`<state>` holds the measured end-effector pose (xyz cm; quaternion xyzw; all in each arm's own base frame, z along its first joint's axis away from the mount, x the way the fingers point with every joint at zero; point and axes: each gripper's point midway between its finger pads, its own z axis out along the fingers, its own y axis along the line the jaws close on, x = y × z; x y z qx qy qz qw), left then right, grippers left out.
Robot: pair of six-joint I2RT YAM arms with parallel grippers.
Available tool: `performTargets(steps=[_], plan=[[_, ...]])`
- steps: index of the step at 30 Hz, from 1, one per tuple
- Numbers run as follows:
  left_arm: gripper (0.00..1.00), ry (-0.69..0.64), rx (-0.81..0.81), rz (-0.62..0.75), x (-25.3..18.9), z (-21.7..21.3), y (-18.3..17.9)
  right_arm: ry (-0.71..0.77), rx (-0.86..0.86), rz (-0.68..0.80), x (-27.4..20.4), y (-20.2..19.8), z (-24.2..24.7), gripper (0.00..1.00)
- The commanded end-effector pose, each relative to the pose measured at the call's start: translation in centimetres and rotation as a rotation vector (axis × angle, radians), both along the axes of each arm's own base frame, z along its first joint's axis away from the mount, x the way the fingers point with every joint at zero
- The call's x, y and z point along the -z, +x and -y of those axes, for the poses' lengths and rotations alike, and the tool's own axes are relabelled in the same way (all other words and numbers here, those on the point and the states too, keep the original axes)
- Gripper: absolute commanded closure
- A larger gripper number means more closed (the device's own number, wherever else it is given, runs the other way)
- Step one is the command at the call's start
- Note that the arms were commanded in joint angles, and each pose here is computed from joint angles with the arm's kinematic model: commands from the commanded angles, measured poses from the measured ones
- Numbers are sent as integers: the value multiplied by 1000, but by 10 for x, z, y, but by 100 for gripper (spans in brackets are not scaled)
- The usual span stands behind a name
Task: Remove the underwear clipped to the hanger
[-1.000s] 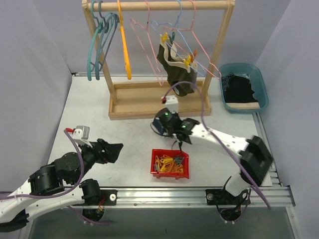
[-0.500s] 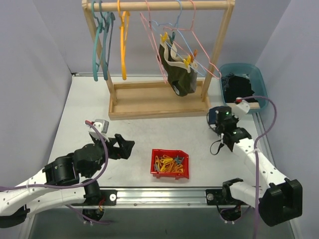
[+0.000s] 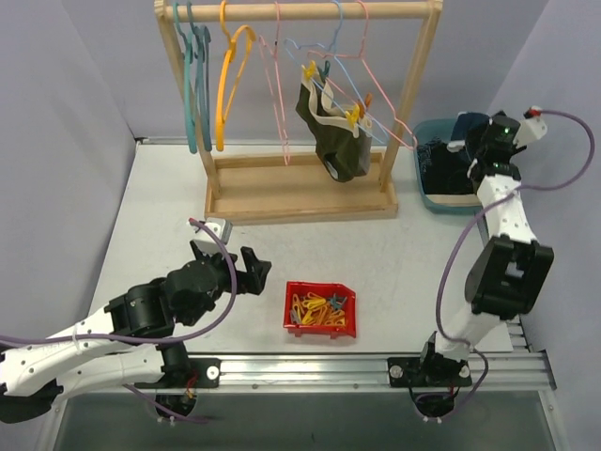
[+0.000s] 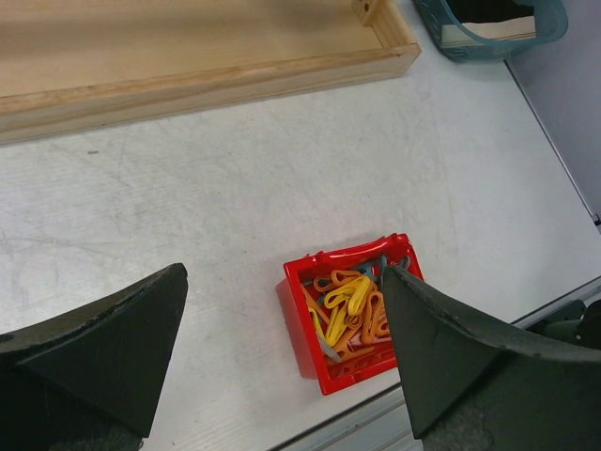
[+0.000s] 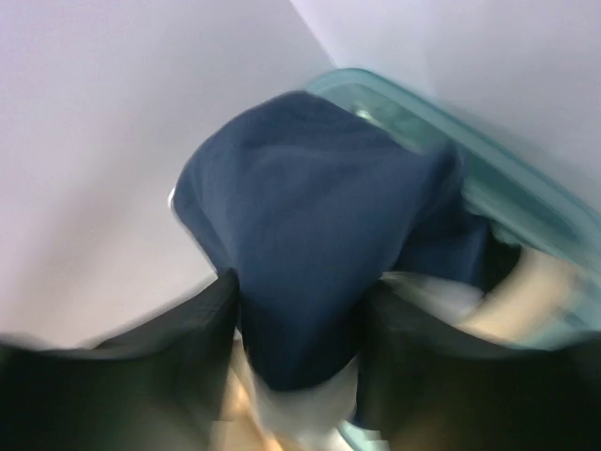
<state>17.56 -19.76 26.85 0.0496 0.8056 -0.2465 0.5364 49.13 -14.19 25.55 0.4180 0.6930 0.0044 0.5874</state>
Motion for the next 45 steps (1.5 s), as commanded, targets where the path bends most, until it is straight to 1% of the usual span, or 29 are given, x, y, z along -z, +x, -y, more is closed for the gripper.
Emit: performTargets(steps=[1,2,3,5,6,11,14,15,17,18,19,20,21,22,23,24,25,26,28,29,30,32,33,37,38,40,41,43,45], plan=[[6,-94,10,52,-33,4,3,44,-72,-33,31,56,6,41],[6,-96,11,52,-34,3,2,47,-92,-36,25,67,7,34],[6,-98,14,51,-34,3,2,63,-104,-58,40,73,10,22],[6,-110,13,52,-34,0,0,74,-107,-54,42,73,13,17],[6,-114,8,54,-34,-2,1,64,-107,-25,28,69,13,13],[6,-135,8,64,-34,-6,-1,13,-94,57,-18,46,13,13],[6,-132,6,67,-33,-8,-1,-20,-54,127,-59,14,12,13],[6,-129,4,67,-31,-9,-1,-39,-55,177,-87,-5,6,13],[6,-143,4,73,-33,-12,-2,-34,-39,170,-85,-32,0,13],[6,-156,2,79,-33,-14,-3,-56,-35,243,-116,-60,-7,14],[6,-159,4,84,-33,-14,-3,-55,-28,223,-105,-74,-11,14],[6,-162,5,86,-32,-15,-3,-84,-24,270,-128,-102,-20,14],[6,-169,5,89,-32,-16,-4,-94,-20,285,-133,-115,-24,14],[6,-169,7,92,-31,-17,-4,-100,-53,278,-127,-124,-32,14],[6,-168,9,93,-31,-17,-4,-145,-91,319,-146,-141,-41,14],[6,-173,14,95,-31,-17,-4,-169,-150,329,-151,-146,-52,14],[6,-169,16,97,-30,-17,-4,-191,-299,348,-158,-146,-78,15],[6,-164,19,94,-28,-16,-5,-243,-383,373,-170,-151,-94,15],[6,-162,25,96,-27,-15,-4,-276,-559,404,-178,-151,-139,16],[6,-158,27,96,-25,-14,-4,-309,-693,459,-188,-155,-169,16],[6,-165,31,96,-26,-14,-5,-334,-796,469,-188,-155,-193,17],[6,-170,46,94,-26,-12,-7,-337,-989,475,-186,-155,-227,20],[6,-180,47,97,-27,-12,-7,-363,-1048,496,-194,-158,-237,21],[6,-188,49,99,-26,-15,-9,-411,-1166,506,-199,-160,-270,28],[6,-187,49,97,-25,-16,-10,-417,-1182,498,-197,-158,-274,33],[6,-197,49,100,-25,-18,-10,-438,-1205,504,-202,-160,-282,39],[6,-195,49,99,-24,-18,-11,-431,-1211,471,-194,-154,-284,41],[6,-195,49,99,-24,-18,-11,-459,-1154,443,-196,-146,-280,40],[6,-190,52,96,-23,-17,-11,-494,-1099,423,-197,-143,-277,35]])
